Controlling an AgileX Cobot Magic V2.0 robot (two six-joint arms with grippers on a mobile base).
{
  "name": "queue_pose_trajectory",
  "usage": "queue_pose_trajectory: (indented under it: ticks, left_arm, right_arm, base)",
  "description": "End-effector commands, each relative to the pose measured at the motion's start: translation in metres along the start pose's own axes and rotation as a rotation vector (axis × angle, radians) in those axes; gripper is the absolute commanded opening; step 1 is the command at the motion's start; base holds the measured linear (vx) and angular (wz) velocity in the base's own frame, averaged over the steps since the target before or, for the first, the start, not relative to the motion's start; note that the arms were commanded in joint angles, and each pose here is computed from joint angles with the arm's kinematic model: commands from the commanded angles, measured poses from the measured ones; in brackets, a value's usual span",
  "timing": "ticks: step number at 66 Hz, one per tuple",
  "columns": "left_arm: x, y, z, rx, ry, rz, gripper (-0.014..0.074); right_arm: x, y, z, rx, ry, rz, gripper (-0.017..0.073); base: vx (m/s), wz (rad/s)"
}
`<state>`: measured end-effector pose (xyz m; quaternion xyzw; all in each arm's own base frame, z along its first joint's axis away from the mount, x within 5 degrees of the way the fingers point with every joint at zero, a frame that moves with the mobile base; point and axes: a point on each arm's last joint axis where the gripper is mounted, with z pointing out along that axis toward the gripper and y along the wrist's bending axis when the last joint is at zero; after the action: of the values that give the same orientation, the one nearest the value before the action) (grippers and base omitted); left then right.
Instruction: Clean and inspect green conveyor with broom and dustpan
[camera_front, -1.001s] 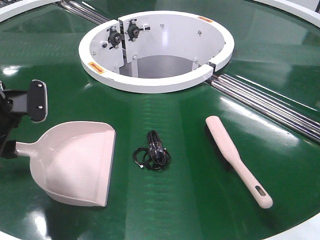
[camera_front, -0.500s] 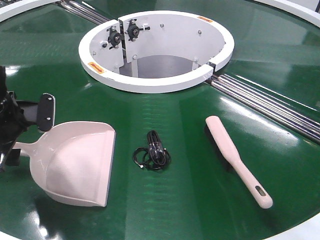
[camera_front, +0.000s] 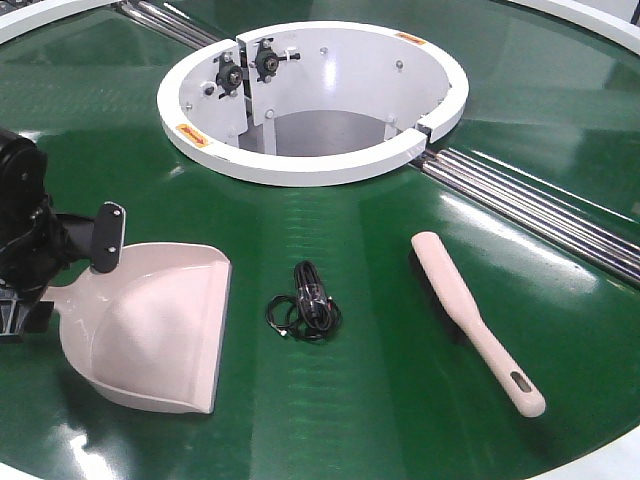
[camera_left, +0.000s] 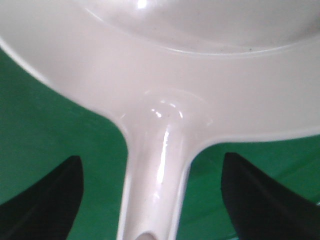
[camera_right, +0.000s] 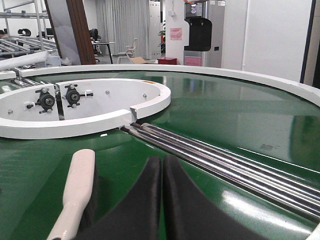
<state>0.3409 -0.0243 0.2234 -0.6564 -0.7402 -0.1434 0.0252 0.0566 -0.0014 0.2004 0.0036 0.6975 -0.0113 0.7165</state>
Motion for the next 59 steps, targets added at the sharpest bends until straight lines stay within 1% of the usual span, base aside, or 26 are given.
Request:
queue_pose_trajectory:
  ticks: [1,3,10,16,23,26,34,43,49,57,59]
  left_arm:
    - [0.006,0.007,-0.015,-0.075,0.012,0.002,0.0544]
    - [0.005,0.007,-0.013,-0.069,0.015,0.004,0.0544]
    - [0.011,0.008,-0.008,-0.045,0.021,-0.015,0.053]
    - [0.017,0.009,-0.006,-0.042,0.027,-0.03,0.0481]
    - [0.018,0.01,-0.006,-0.049,0.026,-0.024,0.0372]
    - [0.018,0.011,-0.006,-0.057,0.022,-0.018,0.0299]
    - [0.017,0.012,-0.006,-0.07,0.015,-0.011,0.0142]
    - [0.017,0.011,-0.006,-0.058,0.019,-0.011,-0.0006]
    - [0.016,0.009,-0.008,-0.057,0.02,-0.009,-0.0008]
    - [0.017,0.009,-0.015,-0.077,0.016,-0.009,-0.0008]
    - [0.017,0.008,-0.017,-0.085,0.018,-0.002,-0.0008]
  right_arm:
    - [-0.006,0.001,-0.001,-0.005,-0.075,-0.016,-0.0008]
    - [-0.006,0.001,-0.001,-0.005,-0.075,-0.016,-0.0008]
    - [-0.006,0.001,-0.001,-0.005,-0.075,-0.016,-0.0008]
    - [-0.006,0.001,-0.001,-0.005,-0.075,-0.016,-0.0008]
    - [-0.006,0.001,-0.001,-0.005,-0.075,-0.016,-0.0008]
    - [-0.006,0.001,-0.001,-0.005,-0.075,-0.016,-0.0008]
    - [-0.006,0.001,-0.001,-0.005,-0.075,-0.016,-0.0008]
    - [-0.006,0.001,-0.001,-0.005,-0.075,-0.016,-0.0008]
    - [-0.006,0.001,-0.001,-0.005,-0.075,-0.016,-0.0008]
    - [-0.006,0.001,-0.001,-0.005,-0.075,-0.016,-0.0008]
    - [-0.006,0.001,-0.001,-0.005,-0.075,-0.016,-0.0008]
  base:
    - [0.0,0.0]
    - [0.0,0.0]
    - [0.0,0.0]
    - [0.0,0.0]
    - [0.0,0.0]
    - [0.0,0.0]
    - [0.0,0.0]
    - [0.0,0.0]
    - [0.0,0.0]
    - [0.0,0.0]
    - [0.0,0.0]
